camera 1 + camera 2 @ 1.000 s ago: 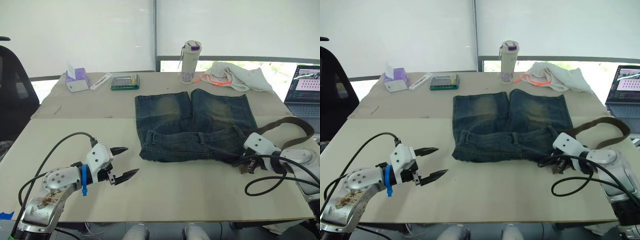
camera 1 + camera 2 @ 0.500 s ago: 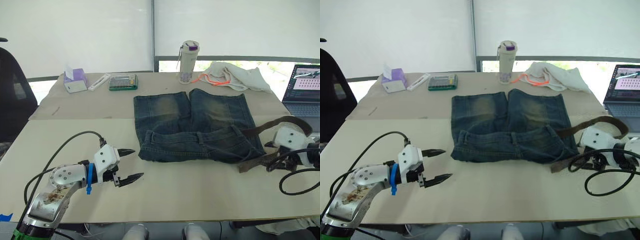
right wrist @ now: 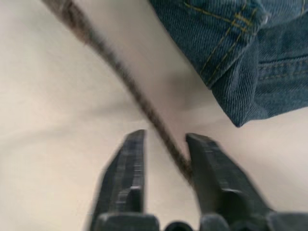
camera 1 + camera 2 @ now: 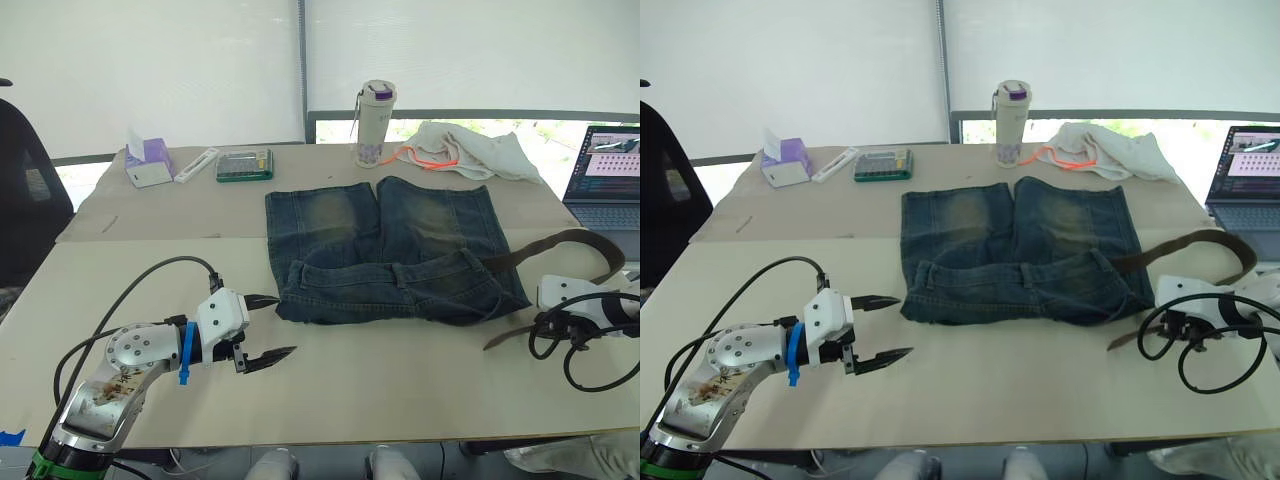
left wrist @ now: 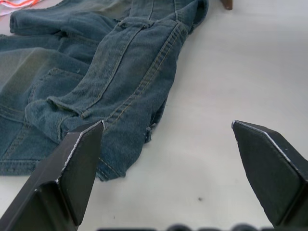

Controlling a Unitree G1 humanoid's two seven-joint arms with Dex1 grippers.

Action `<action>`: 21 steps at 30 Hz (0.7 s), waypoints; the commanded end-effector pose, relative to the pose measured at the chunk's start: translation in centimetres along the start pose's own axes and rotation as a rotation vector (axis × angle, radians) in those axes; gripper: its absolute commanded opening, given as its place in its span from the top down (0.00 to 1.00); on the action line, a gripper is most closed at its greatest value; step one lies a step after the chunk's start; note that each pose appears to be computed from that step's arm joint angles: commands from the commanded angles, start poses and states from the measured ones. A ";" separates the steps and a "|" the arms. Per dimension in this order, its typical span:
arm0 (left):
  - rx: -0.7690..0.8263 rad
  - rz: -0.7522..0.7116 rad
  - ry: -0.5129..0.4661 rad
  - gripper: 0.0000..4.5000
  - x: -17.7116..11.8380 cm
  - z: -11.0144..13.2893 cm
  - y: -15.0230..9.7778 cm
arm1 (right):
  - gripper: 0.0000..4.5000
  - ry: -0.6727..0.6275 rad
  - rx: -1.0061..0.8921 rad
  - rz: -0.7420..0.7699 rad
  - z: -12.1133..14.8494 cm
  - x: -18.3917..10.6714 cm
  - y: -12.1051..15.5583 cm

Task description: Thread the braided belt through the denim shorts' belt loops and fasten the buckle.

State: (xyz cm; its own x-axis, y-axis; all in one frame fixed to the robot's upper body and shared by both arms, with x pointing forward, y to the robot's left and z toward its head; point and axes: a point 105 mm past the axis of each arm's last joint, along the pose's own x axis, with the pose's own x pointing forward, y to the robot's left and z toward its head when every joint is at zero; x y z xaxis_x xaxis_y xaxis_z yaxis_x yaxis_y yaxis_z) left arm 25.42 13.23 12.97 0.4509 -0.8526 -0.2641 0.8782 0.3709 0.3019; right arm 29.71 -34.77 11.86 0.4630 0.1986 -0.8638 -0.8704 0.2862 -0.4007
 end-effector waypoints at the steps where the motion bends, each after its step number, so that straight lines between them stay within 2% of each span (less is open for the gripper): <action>1: 0.033 0.007 -0.042 0.00 0.2 1.1 0.0 | 0.99 -0.064 -0.001 -0.041 1.0 -1.1 -0.8; 5: -0.040 0.060 -0.071 0.00 1.0 1.4 0.3 | 0.99 -0.205 0.113 0.088 3.5 -3.1 0.8; 7: -0.088 0.041 -0.131 0.00 1.6 2.3 -0.3 | 0.99 -0.304 0.174 0.158 5.6 -4.0 1.8; 10: -0.201 0.033 -0.264 0.00 3.3 3.6 -0.6 | 0.99 -0.569 0.277 0.283 11.5 -4.9 2.9; 11: -0.218 0.031 -0.285 0.00 3.7 3.8 -0.6 | 0.99 -0.616 0.299 0.316 12.7 -5.1 3.3; 14: -0.255 -0.020 -0.323 0.00 5.3 4.3 -1.2 | 0.99 -0.668 0.319 0.348 14.4 -4.6 3.7; 18: -0.316 -0.089 -0.426 0.00 7.6 6.4 -1.2 | 0.99 -0.664 0.240 0.409 16.4 -3.1 5.1; 21: -0.345 -0.143 -0.458 0.00 8.1 7.2 -1.4 | 0.99 -0.650 0.206 0.434 17.0 -2.7 5.6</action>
State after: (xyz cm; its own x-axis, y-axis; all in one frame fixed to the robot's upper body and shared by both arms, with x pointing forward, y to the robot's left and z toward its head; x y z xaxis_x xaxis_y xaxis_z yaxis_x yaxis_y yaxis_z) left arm 26.98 3.39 16.29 0.3125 -0.9395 0.1403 0.9499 0.3107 -0.0352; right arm 26.53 -18.13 16.24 0.1525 0.8231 -0.5470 -0.9673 0.2379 0.0884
